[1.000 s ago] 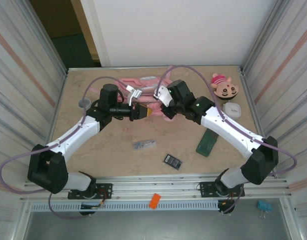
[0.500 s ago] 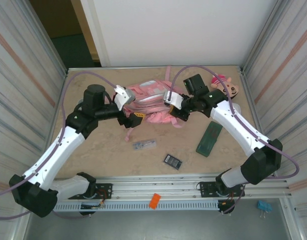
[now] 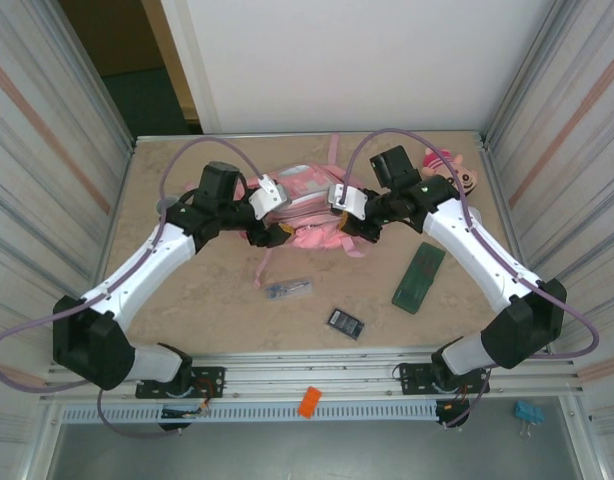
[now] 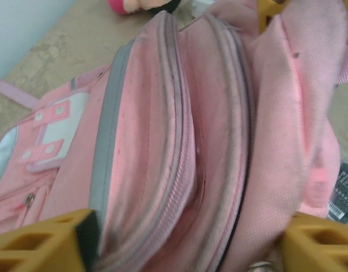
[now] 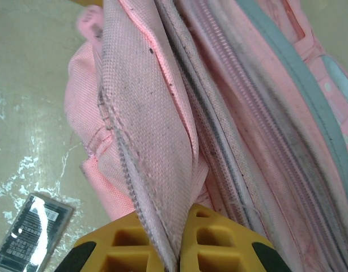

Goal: Pack books, pencil case, and school supplies into a backpack

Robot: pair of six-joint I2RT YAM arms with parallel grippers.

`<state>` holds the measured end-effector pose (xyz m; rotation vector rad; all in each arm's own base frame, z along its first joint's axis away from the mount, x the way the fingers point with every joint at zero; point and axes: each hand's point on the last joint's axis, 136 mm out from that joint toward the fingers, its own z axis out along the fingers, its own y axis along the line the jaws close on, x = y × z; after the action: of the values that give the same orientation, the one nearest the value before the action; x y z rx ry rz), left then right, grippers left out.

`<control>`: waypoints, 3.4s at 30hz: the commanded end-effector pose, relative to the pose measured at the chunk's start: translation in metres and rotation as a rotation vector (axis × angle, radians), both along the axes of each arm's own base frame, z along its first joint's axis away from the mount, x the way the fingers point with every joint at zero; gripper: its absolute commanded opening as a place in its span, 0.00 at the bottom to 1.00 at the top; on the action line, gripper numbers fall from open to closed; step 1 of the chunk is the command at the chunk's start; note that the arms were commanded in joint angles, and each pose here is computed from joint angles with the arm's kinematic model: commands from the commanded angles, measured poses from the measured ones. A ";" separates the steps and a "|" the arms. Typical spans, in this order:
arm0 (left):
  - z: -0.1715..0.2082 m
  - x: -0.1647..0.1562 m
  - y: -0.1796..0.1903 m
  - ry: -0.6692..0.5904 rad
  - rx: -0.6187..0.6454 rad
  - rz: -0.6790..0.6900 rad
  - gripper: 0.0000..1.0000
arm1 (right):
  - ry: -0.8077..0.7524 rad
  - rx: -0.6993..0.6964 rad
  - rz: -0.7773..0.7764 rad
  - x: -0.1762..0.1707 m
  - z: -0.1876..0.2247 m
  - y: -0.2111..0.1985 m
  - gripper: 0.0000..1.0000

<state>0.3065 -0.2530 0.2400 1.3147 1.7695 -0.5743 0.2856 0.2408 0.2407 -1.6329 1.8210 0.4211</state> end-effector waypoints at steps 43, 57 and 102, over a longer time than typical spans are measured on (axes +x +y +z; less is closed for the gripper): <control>0.044 -0.015 -0.045 0.532 -0.405 0.000 0.00 | 0.210 0.156 -1.326 -0.007 0.013 0.011 0.44; 0.046 -0.012 -0.046 0.511 -0.391 -0.001 0.00 | 0.227 0.050 -1.344 -0.006 0.003 -0.004 0.20; 0.053 -0.007 -0.041 0.487 -0.397 0.012 0.00 | 0.647 0.250 -1.196 -0.009 0.006 0.023 0.56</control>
<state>0.2962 -0.2916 0.2492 0.9318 2.0364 -1.2084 0.2763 0.2581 0.2482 -0.0425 2.6494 0.6110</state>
